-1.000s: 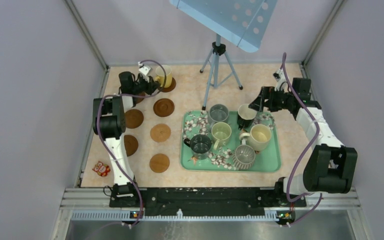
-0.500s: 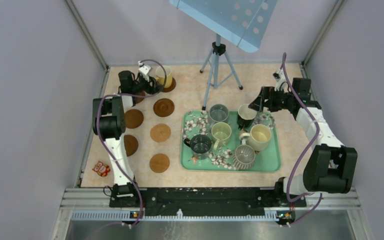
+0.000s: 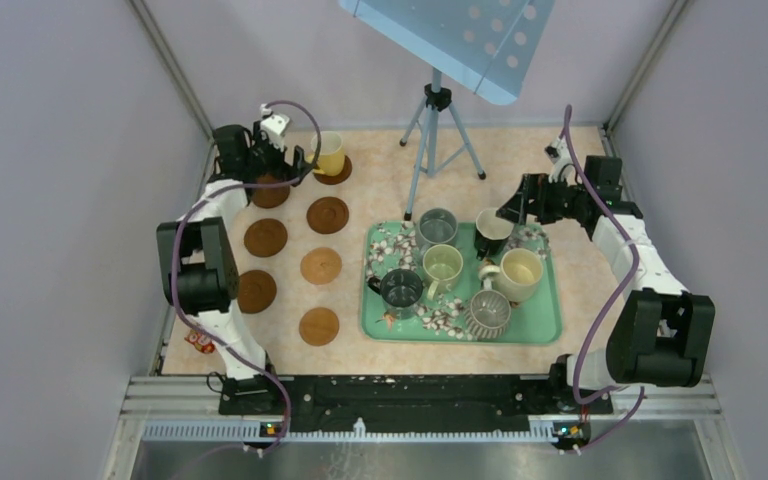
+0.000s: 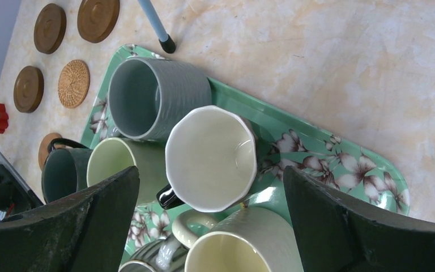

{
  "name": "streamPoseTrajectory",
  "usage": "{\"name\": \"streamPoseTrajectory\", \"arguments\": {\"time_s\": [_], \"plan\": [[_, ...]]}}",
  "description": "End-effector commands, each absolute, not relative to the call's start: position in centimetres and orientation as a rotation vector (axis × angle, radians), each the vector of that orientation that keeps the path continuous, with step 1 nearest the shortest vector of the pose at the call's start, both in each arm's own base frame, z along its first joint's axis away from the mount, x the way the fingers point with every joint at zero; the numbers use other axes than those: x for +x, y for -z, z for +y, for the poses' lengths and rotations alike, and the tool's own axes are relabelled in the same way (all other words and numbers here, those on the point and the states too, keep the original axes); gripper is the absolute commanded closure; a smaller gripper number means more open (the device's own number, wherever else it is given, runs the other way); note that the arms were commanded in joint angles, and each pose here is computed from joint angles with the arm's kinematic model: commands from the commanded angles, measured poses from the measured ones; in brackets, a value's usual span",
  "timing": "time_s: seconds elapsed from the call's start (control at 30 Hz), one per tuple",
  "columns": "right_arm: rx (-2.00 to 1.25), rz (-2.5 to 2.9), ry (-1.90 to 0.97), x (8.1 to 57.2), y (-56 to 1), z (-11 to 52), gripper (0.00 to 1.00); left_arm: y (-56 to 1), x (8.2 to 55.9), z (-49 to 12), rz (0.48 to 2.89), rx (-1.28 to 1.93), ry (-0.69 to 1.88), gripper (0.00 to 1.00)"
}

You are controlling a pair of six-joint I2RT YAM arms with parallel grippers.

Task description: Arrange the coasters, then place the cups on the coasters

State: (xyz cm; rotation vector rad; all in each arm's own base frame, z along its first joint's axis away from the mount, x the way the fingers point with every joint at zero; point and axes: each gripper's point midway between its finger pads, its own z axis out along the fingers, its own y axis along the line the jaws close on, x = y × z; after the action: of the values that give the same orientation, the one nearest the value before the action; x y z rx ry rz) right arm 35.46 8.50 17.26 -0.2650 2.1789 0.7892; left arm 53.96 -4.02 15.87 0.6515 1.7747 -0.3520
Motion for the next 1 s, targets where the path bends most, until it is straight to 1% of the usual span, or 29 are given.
{"name": "streamPoseTrajectory", "arguments": {"time_s": [0.0, 0.1, 0.23, 0.3, 0.47, 0.57, 0.67, 0.73, 0.97], "plan": [[-0.282, 2.111, -0.801, 35.7, -19.9, 8.8, 0.04, -20.1, 49.8, -3.4, 1.869, 0.694, 0.333, 0.01], [-0.266, 2.118, -0.775, 35.7, -20.2, 8.5, 0.04, -21.5, 47.0, -3.5, 1.91, 0.684, 0.336, 0.01], [-0.268, 2.111, -0.703, 35.6, -21.1, 7.8, 0.04, -22.6, 42.7, -4.0, 1.889, 0.794, 0.304, 0.01], [-0.274, 2.086, -0.684, 35.4, -21.5, 7.7, 0.04, -21.9, 39.9, -5.2, 1.86, 0.954, 0.328, 0.01], [-0.281, 2.011, -0.649, 34.5, -22.2, 7.7, 0.04, -18.2, 34.0, -8.5, 1.895, 1.237, 0.404, 0.01], [-0.329, 1.957, -0.651, 33.9, -23.0, 8.1, 0.04, -17.4, 31.0, -11.3, 1.799, 1.397, 0.52, 0.01], [-0.397, 1.986, -0.64, 33.4, -23.2, 8.1, 0.04, -16.9, 28.6, -14.7, 1.697, 1.531, 0.634, 0.01], [-0.426, 2.028, -0.647, 33.3, -22.9, 8.0, 0.04, -15.8, 27.5, -16.6, 1.676, 1.612, 0.666, 0.01], [-0.446, 2.059, -0.696, 33.2, -21.7, 8.3, 0.04, -11.7, 26.5, -20.7, 1.705, 1.755, 0.673, 0.02]]}}
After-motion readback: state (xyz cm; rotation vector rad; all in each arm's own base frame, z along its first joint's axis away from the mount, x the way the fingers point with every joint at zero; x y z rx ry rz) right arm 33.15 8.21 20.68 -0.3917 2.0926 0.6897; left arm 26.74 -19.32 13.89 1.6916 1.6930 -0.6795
